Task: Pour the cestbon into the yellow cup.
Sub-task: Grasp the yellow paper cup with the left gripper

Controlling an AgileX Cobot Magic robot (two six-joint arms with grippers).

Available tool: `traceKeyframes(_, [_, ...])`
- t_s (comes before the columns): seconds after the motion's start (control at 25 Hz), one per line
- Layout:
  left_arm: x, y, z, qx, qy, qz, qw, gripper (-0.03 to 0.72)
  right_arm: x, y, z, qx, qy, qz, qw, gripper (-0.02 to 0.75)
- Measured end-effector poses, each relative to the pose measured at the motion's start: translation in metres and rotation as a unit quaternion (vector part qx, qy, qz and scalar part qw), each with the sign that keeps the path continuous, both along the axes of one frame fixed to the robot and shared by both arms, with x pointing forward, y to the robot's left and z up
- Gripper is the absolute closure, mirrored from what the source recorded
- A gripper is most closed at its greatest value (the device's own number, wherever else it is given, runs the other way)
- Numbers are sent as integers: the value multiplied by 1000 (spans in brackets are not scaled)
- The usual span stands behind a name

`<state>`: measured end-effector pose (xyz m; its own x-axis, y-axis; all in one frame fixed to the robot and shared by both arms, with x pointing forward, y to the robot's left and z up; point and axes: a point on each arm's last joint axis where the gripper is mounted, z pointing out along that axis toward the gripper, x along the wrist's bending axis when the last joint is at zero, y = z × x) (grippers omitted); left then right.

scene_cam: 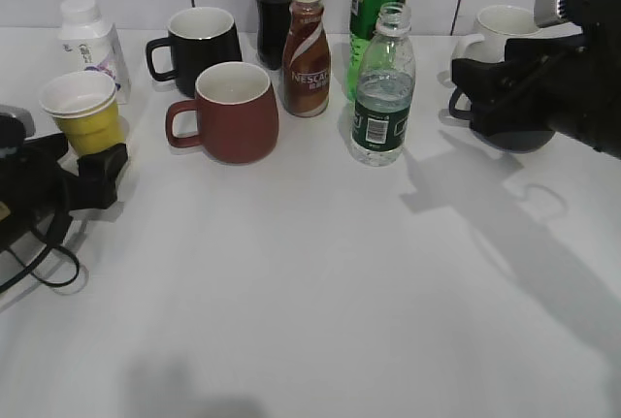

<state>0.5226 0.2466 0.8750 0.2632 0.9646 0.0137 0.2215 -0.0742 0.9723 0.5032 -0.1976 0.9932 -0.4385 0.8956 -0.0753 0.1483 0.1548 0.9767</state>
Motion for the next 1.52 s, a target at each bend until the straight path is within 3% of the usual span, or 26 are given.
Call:
traceKeyframes(0.92, [37, -4, -12, -2, -20, 13, 1000, 62, 0, 0, 1, 1, -4, 1, 1000, 258])
traceKeyframes(1.32, [38, -4, -12, -2, -21, 13, 1000, 234, 0, 0, 1, 2, -4, 1, 1000, 258])
traceKeyframes(1.52, [38, -4, -12, -2, -21, 13, 1000, 243, 0, 1, 1, -4, -6, 9, 1000, 258])
